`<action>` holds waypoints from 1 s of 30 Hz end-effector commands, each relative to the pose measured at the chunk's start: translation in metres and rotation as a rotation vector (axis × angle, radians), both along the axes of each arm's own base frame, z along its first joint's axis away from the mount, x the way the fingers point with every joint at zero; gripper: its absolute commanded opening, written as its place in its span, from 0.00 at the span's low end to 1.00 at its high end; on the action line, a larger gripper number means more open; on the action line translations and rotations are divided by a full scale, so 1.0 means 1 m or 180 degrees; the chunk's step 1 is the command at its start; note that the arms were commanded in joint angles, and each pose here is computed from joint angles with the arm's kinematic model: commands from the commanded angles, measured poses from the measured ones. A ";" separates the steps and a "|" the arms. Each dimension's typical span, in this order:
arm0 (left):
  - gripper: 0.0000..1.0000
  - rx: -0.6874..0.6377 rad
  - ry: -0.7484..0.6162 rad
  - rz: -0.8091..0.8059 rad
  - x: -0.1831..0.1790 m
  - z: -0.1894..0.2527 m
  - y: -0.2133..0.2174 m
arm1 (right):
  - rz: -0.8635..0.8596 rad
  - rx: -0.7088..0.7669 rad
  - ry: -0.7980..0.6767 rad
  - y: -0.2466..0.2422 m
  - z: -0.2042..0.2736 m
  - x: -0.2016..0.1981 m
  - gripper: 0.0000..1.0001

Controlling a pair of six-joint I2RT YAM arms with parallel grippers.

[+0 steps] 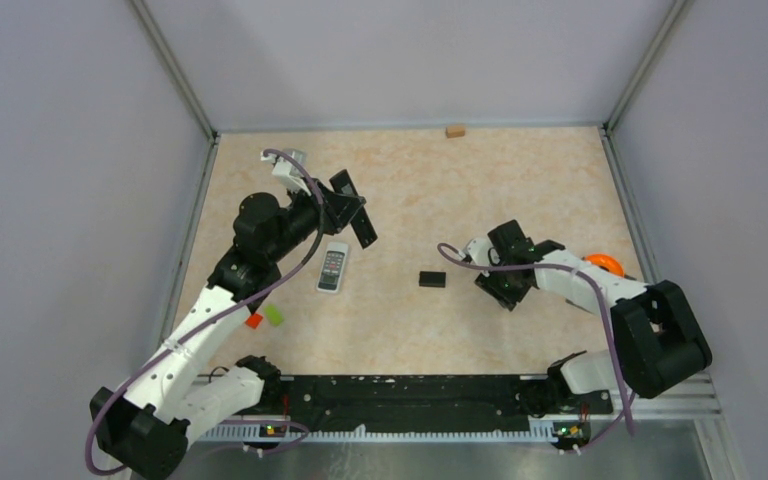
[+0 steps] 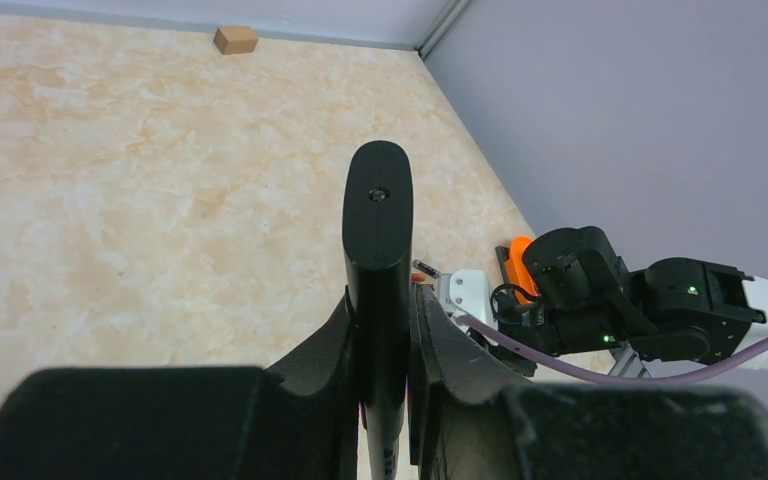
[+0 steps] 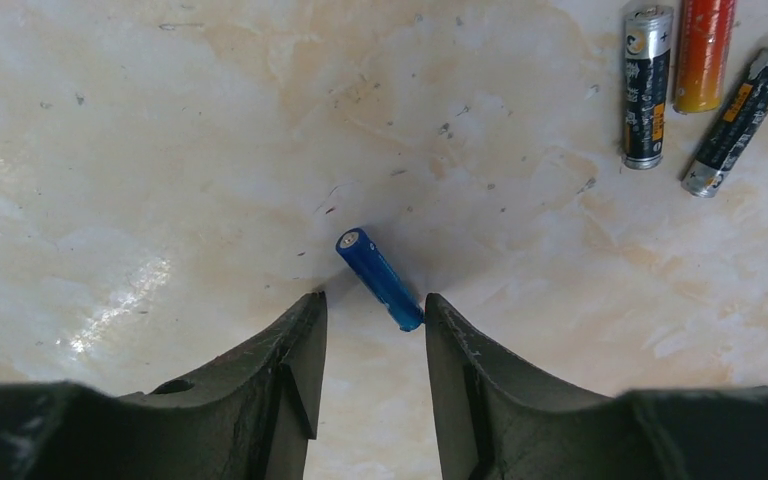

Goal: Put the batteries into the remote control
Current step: Pick up the battery from the center of the board.

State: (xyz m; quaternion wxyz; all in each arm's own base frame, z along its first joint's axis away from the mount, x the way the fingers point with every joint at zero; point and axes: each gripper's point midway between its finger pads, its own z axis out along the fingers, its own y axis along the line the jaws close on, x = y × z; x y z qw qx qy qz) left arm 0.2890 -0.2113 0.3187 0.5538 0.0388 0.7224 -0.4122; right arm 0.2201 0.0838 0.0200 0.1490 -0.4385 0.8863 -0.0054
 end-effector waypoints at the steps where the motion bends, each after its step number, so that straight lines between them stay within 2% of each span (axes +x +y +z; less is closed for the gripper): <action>1: 0.00 -0.0061 -0.0146 0.0034 0.003 0.012 0.002 | 0.0069 0.0005 -0.0173 0.005 0.001 0.012 0.41; 5: 0.00 -0.0071 -0.0161 0.0032 0.001 0.014 0.003 | -0.0003 -0.0003 -0.0080 0.006 -0.008 0.011 0.35; 15: 0.00 -0.0087 -0.0175 0.0026 -0.002 0.016 0.004 | -0.0030 -0.0024 -0.0172 0.006 -0.010 0.020 0.31; 22: 0.00 -0.0119 -0.0115 -0.0067 -0.003 0.013 -0.002 | -0.0104 0.0020 -0.0261 0.010 -0.004 0.029 0.01; 26: 0.00 -0.0133 -0.0093 -0.0152 -0.002 0.010 -0.007 | -0.0252 0.0262 -0.0550 0.023 0.022 0.048 0.00; 30: 0.00 -0.0197 0.0023 -0.0249 0.001 0.003 -0.015 | -0.0541 0.0946 -0.1206 0.049 0.083 0.076 0.00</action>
